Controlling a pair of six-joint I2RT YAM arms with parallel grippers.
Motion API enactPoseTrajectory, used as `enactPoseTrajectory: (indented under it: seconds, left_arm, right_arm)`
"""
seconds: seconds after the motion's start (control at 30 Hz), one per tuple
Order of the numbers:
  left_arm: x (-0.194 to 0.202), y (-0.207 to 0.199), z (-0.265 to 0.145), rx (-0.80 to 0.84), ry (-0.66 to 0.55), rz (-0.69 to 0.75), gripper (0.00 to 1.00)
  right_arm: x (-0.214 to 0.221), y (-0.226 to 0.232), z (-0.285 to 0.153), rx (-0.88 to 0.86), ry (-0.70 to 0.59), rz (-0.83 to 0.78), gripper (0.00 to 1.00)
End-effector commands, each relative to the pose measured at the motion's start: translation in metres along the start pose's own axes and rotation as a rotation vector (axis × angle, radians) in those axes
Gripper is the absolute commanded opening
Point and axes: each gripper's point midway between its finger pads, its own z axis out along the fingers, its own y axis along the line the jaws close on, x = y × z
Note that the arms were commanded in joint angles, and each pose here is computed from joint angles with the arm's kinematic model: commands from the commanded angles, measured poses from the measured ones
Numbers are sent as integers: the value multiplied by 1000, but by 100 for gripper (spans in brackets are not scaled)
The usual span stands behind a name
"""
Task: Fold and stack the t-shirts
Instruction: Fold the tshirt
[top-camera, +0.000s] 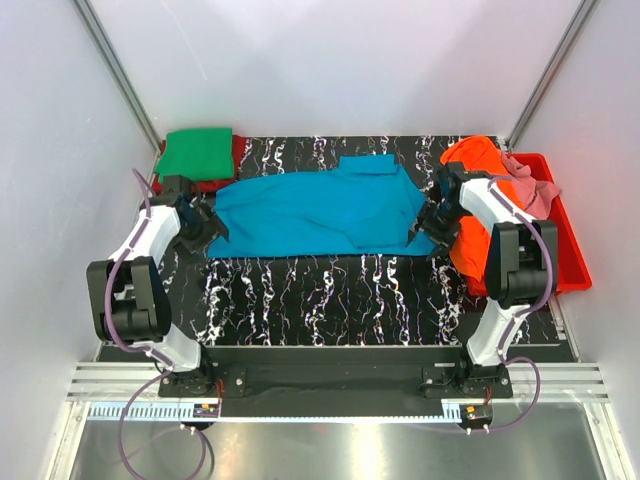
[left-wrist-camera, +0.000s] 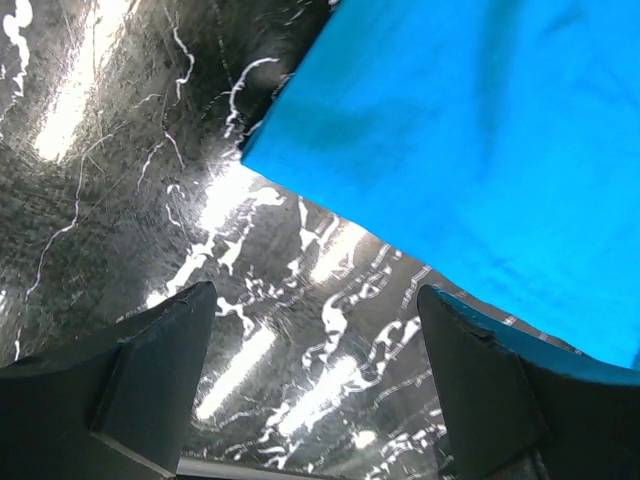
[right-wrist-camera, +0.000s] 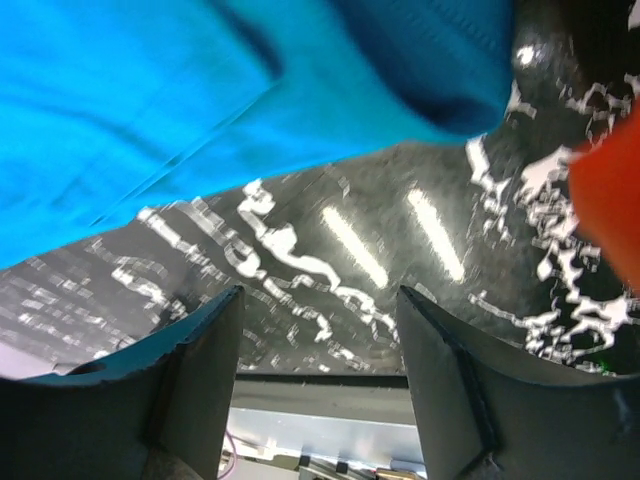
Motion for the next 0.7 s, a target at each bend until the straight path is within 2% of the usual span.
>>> enactPoseTrajectory:
  seconds: [0.0, 0.4, 0.6, 0.67]
  left_arm:
    - [-7, 3, 17, -6, -41, -2, 87]
    - [-9, -1, 58, -5, -16, -53, 87]
    - [-21, -4, 71, -20, -29, -64, 84]
    - [-21, -3, 78, -30, -19, -63, 79]
  right_arm:
    - [-13, -10, 19, 38, -41, -14, 68]
    - [-41, -33, 58, 114, -53, 44, 63]
    - [-62, -37, 75, 155, -105, 66, 53]
    - [-68, -37, 77, 165, -113, 67, 48]
